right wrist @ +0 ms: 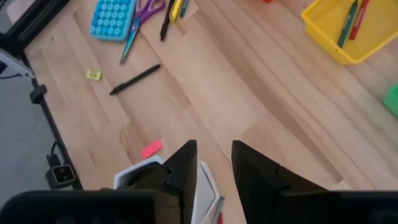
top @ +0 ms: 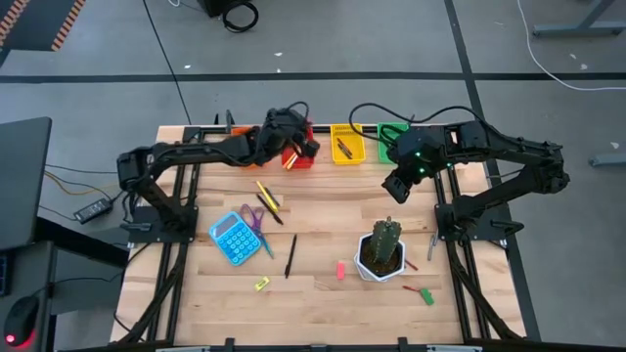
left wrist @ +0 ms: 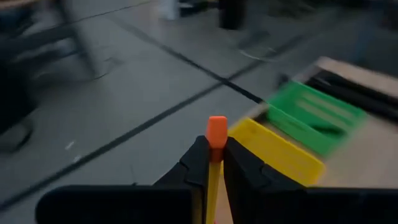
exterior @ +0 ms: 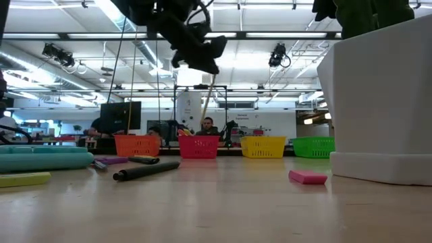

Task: Sort crayons/erasers/pens/pencils in bins
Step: Put the yellow pencil into the red bin

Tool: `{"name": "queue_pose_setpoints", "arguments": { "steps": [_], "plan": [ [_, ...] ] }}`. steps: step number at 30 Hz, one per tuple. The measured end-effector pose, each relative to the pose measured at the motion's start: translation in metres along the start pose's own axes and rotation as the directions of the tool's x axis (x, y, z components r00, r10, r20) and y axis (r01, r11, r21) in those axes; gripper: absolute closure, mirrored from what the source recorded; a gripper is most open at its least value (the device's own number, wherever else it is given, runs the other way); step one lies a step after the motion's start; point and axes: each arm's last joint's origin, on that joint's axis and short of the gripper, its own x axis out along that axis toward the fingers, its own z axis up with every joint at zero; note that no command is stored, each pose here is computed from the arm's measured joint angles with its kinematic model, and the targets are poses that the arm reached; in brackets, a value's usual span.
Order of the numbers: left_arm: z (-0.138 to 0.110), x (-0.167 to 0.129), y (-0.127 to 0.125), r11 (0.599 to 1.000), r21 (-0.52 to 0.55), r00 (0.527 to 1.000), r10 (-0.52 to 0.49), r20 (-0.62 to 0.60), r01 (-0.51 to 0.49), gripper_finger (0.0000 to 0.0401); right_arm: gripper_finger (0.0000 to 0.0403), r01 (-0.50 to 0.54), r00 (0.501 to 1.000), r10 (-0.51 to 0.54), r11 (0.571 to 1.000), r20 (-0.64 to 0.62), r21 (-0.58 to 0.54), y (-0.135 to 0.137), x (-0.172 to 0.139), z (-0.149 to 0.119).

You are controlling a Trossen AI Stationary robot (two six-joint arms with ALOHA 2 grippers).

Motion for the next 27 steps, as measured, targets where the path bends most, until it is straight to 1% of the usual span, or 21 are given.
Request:
{"name": "queue_pose_setpoints", "arguments": {
  "steps": [2,3,5,8,10,12,13,15,17,20,22,27],
  "plan": [
    [-0.003,0.002,-0.003,0.991,0.106,0.997,-0.081,-0.019,0.083,0.0362,0.0295,0.003,1.0,-0.003,1.0,-0.014,-0.002,-0.001,0.0,-0.001],
    [-0.004,0.003,-0.004,0.978,0.166,0.992,-0.121,-0.031,0.125,0.0359,0.0295,0.007,1.0,-0.007,1.0,-0.021,-0.002,-0.001,0.0,-0.002],
    [-0.006,0.003,-0.006,0.938,0.283,0.979,-0.193,-0.057,0.201,0.0355,0.0295,0.014,0.999,-0.014,1.0,-0.035,-0.002,-0.002,0.0,-0.003],
    [-0.011,0.002,-0.007,0.855,0.436,0.959,-0.259,-0.114,0.283,0.0355,0.0295,0.019,0.999,-0.02,1.0,-0.042,-0.002,-0.002,0.0,-0.004],
    [-0.014,0.002,-0.007,0.786,0.523,0.943,-0.297,-0.148,0.33,0.0359,0.0295,0.019,0.999,-0.019,1.0,-0.042,-0.001,-0.002,0.0,-0.004],
    [-0.016,0.002,-0.007,0.722,0.584,0.926,-0.335,-0.173,0.37,0.0363,0.0295,0.019,0.999,-0.019,1.0,-0.042,-0.002,-0.002,0.0,-0.004],
    [-0.017,0.003,-0.007,0.701,0.6,0.919,-0.351,-0.179,0.385,0.0363,0.0295,0.019,0.999,-0.019,1.0,-0.042,-0.001,-0.002,0.0,-0.004],
    [-0.018,0.006,-0.005,0.683,0.612,0.913,-0.363,-0.188,0.398,0.0361,0.0295,0.019,0.999,-0.019,1.0,-0.042,0.0,-0.002,0.0,-0.004],
    [-0.02,0.008,0.0,0.675,0.615,0.909,-0.363,-0.206,0.409,0.0356,0.0295,0.019,0.999,-0.019,1.0,-0.042,0.001,-0.002,0.0,-0.004],
    [-0.024,0.016,0.007,0.679,0.608,0.91,-0.341,-0.235,0.411,0.0352,0.0295,0.019,0.999,-0.019,1.0,-0.042,0.008,-0.002,0.0,-0.004],
    [-0.029,0.019,0.014,0.672,0.602,0.902,-0.331,-0.277,0.431,0.0352,0.0295,0.019,0.999,-0.019,1.0,-0.042,0.008,-0.002,0.0,-0.004],
    [-0.04,0.034,0.024,0.654,0.58,0.874,-0.365,-0.321,0.485,0.0356,0.0295,0.02,0.999,-0.019,1.0,-0.042,0.016,-0.002,0.0,-0.004]
  ]
}}
